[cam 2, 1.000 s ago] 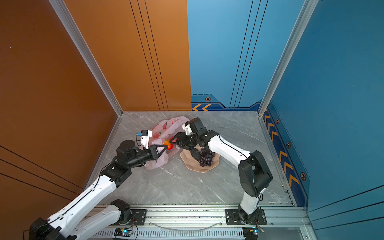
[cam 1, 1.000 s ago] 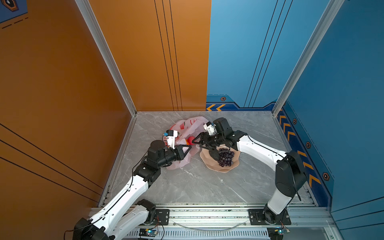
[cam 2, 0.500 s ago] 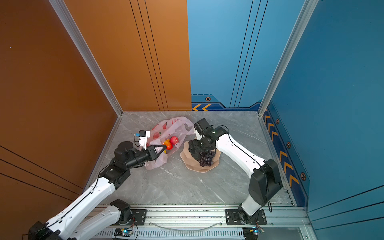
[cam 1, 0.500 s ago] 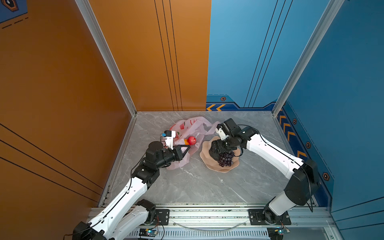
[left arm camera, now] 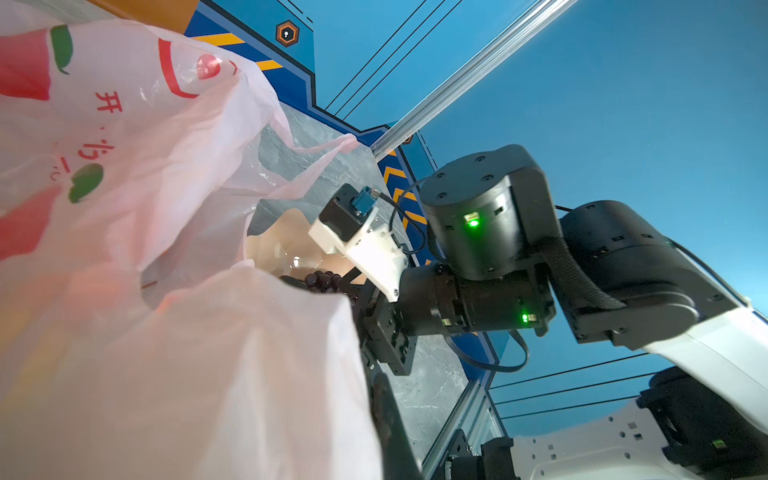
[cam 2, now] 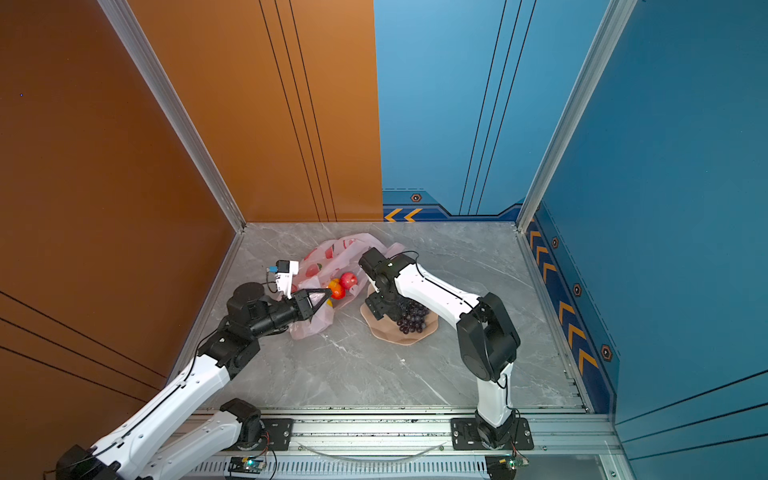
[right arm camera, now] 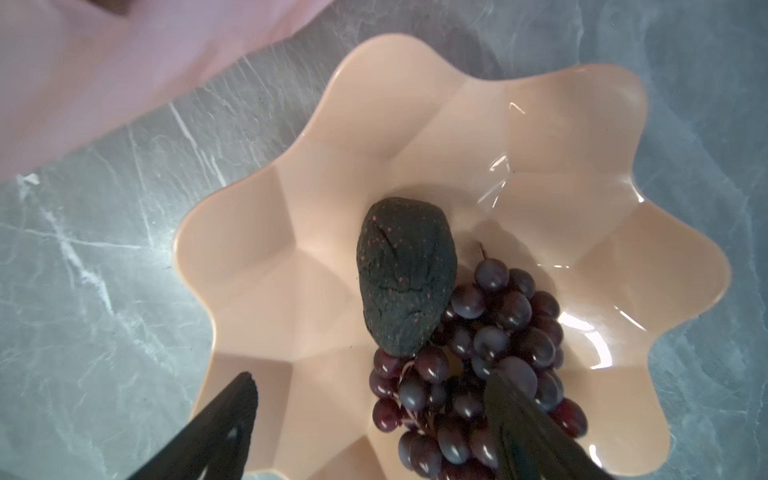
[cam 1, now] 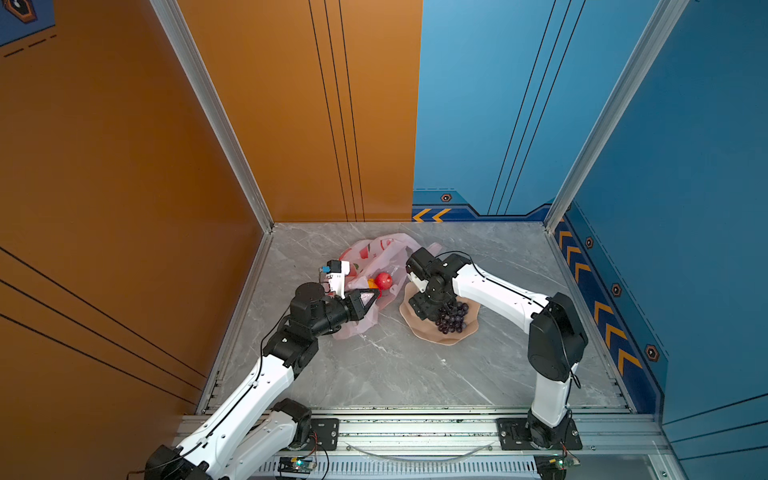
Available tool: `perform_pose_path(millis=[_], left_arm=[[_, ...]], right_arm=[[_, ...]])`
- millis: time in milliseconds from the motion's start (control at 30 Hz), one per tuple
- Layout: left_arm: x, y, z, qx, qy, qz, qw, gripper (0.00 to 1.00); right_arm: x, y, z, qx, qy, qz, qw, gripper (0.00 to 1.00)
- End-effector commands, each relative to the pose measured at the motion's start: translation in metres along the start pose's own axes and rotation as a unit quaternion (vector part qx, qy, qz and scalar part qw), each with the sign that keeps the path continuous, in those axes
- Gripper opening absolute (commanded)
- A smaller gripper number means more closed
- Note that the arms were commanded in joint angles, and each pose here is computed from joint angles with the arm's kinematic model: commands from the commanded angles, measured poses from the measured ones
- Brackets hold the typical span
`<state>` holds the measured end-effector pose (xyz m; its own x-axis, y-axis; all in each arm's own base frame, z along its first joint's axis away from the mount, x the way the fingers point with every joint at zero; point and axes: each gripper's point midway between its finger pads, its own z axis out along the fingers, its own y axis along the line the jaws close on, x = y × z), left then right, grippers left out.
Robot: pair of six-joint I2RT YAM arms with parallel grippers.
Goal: Place the fruits into the plastic bag
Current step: 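Withdraw the right gripper from the bag back over the bowl, then lower the right gripper onto the dark avocado in the bowl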
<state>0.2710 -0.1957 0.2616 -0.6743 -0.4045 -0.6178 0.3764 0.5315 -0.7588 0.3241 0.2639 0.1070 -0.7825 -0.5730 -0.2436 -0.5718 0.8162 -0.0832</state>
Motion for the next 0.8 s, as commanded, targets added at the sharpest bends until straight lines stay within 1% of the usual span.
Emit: perform_pose_path(millis=[0,300,367,700,733,767], left_arm=[[-0.002,0.001,-0.003,-0.001,-0.009,0.000,1.000,0.00],[-0.004,0.002,-0.003,-0.004,-0.009,-0.002,1.000,0.00],[-0.003,0.002,-0.002,-0.004,-0.008,-0.002,1.000,0.00],[-0.006,0.002,0.000,-0.005,-0.009,-0.003,1.000,0.00],[-0.005,0.002,0.000,-0.006,-0.008,-0.003,1.000,0.00],[-0.006,0.002,0.000,-0.006,-0.008,-0.003,1.000,0.00]], right_arm=[[-0.005,-0.006,0.003,0.018,0.010,-0.018,1.000,0.83],[-0.016,-0.009,0.024,0.017,0.019,-0.009,1.000,0.79],[-0.017,-0.023,0.029,0.018,0.021,0.011,1.000,0.78],[-0.023,-0.027,0.039,-0.015,0.017,0.035,0.999,0.73],[-0.020,-0.025,0.049,-0.017,0.028,0.034,0.999,0.72],[-0.021,-0.026,0.051,-0.018,0.030,0.034,0.999,0.72]])
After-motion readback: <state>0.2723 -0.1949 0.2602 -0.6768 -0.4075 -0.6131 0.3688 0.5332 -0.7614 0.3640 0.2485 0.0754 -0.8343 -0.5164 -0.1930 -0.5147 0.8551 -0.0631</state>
